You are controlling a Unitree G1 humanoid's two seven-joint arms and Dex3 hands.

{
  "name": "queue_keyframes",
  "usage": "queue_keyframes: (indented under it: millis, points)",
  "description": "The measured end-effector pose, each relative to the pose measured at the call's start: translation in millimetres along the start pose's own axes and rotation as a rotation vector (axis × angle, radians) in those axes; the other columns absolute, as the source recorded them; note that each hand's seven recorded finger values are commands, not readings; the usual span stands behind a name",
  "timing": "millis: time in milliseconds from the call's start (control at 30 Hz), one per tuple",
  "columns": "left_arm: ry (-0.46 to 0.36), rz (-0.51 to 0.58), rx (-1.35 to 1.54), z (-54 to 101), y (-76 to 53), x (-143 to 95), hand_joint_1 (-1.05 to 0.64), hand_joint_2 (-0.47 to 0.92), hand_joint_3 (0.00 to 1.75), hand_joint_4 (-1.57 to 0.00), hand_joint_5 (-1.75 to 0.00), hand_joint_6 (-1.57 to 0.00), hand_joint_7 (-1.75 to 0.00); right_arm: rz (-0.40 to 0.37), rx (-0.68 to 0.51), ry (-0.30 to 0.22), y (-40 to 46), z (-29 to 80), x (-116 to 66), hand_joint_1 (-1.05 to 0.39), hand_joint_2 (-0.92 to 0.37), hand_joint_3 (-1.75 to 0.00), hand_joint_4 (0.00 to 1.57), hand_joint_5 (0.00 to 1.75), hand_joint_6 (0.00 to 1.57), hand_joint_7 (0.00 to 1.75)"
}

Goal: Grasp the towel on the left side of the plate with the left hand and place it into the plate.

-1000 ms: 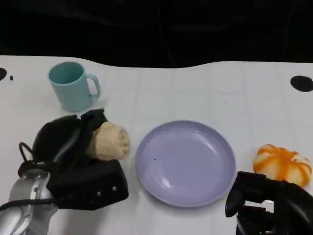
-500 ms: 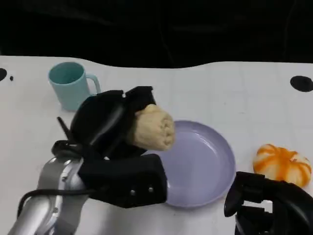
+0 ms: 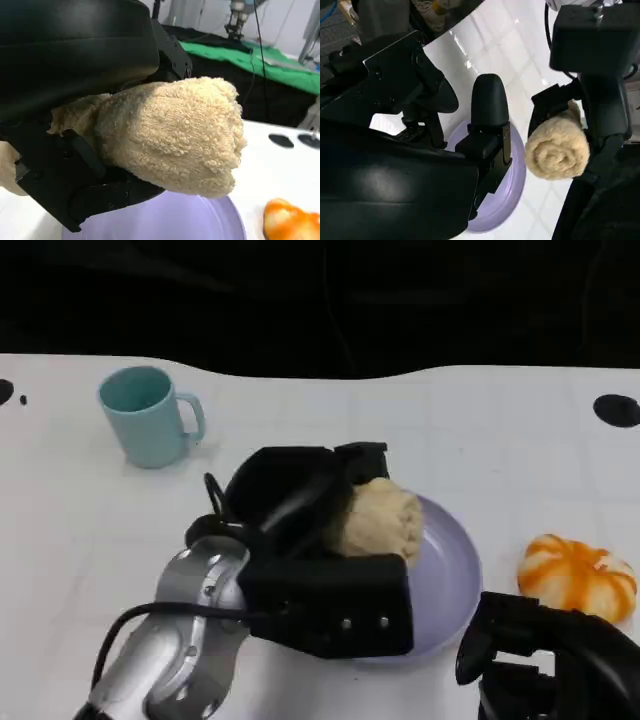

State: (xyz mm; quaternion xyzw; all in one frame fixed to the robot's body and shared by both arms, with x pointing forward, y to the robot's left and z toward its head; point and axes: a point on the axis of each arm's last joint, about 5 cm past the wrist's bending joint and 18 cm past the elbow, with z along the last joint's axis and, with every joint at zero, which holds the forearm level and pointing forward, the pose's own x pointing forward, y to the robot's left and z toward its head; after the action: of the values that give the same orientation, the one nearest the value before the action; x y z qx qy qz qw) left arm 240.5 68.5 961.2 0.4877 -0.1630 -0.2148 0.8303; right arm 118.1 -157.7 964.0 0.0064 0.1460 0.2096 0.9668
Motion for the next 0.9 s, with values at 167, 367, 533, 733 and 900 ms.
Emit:
queue_keyframes:
  millis: [167, 367, 533, 733, 900]
  points:
    - [0.029, -0.11, -0.013, 4.2, -2.8, 3.7, -0.35, 0.91, 0.19, -0.42, -1.12, -0.56, -0.28, -0.004, -0.001, -0.001, 0.4, 0.6, -0.5, -0.03, -0.52, -1.29, 0.73, 1.75, 0.63, 1.58]
    - [0.044, -0.224, 0.039, 5.7, -1.3, 4.3, -0.63, 0.92, 0.16, -0.16, -0.4, -0.23, 0.0, -0.005, 0.001, 0.006, 0.6, 0.3, -0.5, -0.03, -0.52, -1.3, 0.74, 1.75, 0.64, 1.59]
    - [0.05, -0.276, 0.072, 6.1, 3.0, 4.8, -0.74, 0.92, 0.12, -0.08, -0.35, -0.15, 0.0, -0.005, 0.004, 0.006, 0.9, 0.8, -0.3, -0.04, -0.51, -1.3, 0.74, 1.75, 0.64, 1.58]
    - [0.038, -0.3, 0.102, 6.5, 10.6, 4.3, -0.84, 0.92, 0.13, -0.05, -0.36, -0.15, 0.0, -0.003, 0.002, 0.005, 1.0, 1.0, 0.0, -0.02, -0.51, -1.3, 0.74, 1.75, 0.65, 1.58]
    - [0.009, -0.324, 0.081, 7.2, 21.2, 0.1, -0.76, 0.92, 0.14, -0.12, -0.42, -0.22, -0.04, -0.003, 0.005, 0.006, 0.8, 0.7, 0.5, -0.03, -0.51, -1.31, 0.73, 1.75, 0.64, 1.57]
